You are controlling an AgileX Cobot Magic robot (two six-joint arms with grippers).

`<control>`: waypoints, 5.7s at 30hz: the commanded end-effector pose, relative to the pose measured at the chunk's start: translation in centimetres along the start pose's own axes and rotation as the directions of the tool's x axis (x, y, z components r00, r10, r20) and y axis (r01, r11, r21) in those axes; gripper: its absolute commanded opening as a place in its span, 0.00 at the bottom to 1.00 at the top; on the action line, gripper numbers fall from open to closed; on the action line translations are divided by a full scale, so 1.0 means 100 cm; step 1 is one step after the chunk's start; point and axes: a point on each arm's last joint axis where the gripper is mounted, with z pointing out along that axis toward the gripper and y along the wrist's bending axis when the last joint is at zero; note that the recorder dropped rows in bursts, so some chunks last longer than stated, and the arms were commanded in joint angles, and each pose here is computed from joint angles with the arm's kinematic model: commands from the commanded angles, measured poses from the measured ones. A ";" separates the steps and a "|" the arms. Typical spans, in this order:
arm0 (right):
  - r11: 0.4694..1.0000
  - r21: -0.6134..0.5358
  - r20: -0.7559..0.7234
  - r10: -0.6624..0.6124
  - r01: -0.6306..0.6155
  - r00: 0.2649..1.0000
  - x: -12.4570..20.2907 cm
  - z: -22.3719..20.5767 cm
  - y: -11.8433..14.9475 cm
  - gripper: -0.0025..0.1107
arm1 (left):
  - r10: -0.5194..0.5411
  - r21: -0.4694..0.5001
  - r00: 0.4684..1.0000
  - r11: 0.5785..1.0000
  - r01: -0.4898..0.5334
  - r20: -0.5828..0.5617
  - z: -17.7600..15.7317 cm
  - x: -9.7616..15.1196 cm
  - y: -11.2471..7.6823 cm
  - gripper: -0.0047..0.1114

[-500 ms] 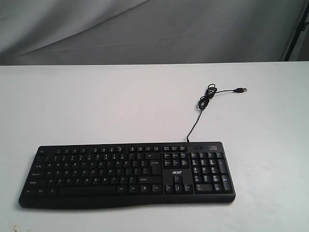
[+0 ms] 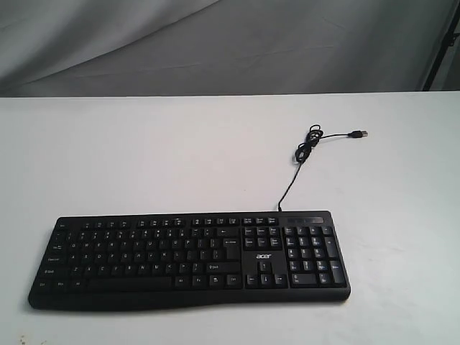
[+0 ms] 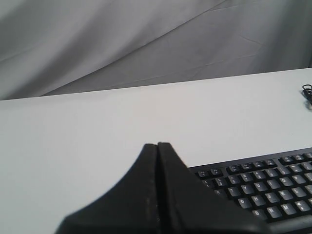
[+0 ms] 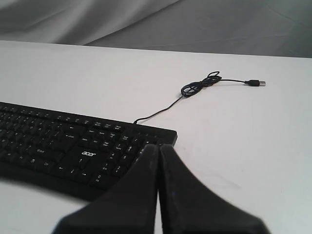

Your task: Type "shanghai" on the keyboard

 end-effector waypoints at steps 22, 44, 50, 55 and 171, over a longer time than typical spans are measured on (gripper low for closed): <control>0.942 -0.277 -0.145 -0.235 0.188 0.961 -0.112 0.083 0.056 0.02 | -0.001 0.004 1.000 1.000 0.001 0.004 0.000 0.001 0.000 0.04; 0.741 -0.608 -0.273 -0.531 0.284 0.802 -0.062 0.261 0.238 0.02 | -0.001 0.004 1.000 1.000 0.001 0.004 0.000 0.001 0.000 0.04; 0.762 -0.621 -0.367 -0.489 0.183 0.791 -0.031 0.296 0.275 0.02 | -0.001 0.004 1.000 1.000 0.001 0.004 0.000 0.001 0.000 0.04; 0.750 -0.633 -0.365 -0.508 0.193 0.780 -0.016 0.318 0.288 0.02 | -0.001 0.004 1.000 1.000 0.001 0.004 0.000 0.001 0.000 0.04; 0.633 -0.657 -0.275 -0.707 0.409 0.652 0.014 0.321 0.232 0.02 | -0.001 0.004 1.000 1.000 0.001 0.004 0.000 0.001 0.000 0.04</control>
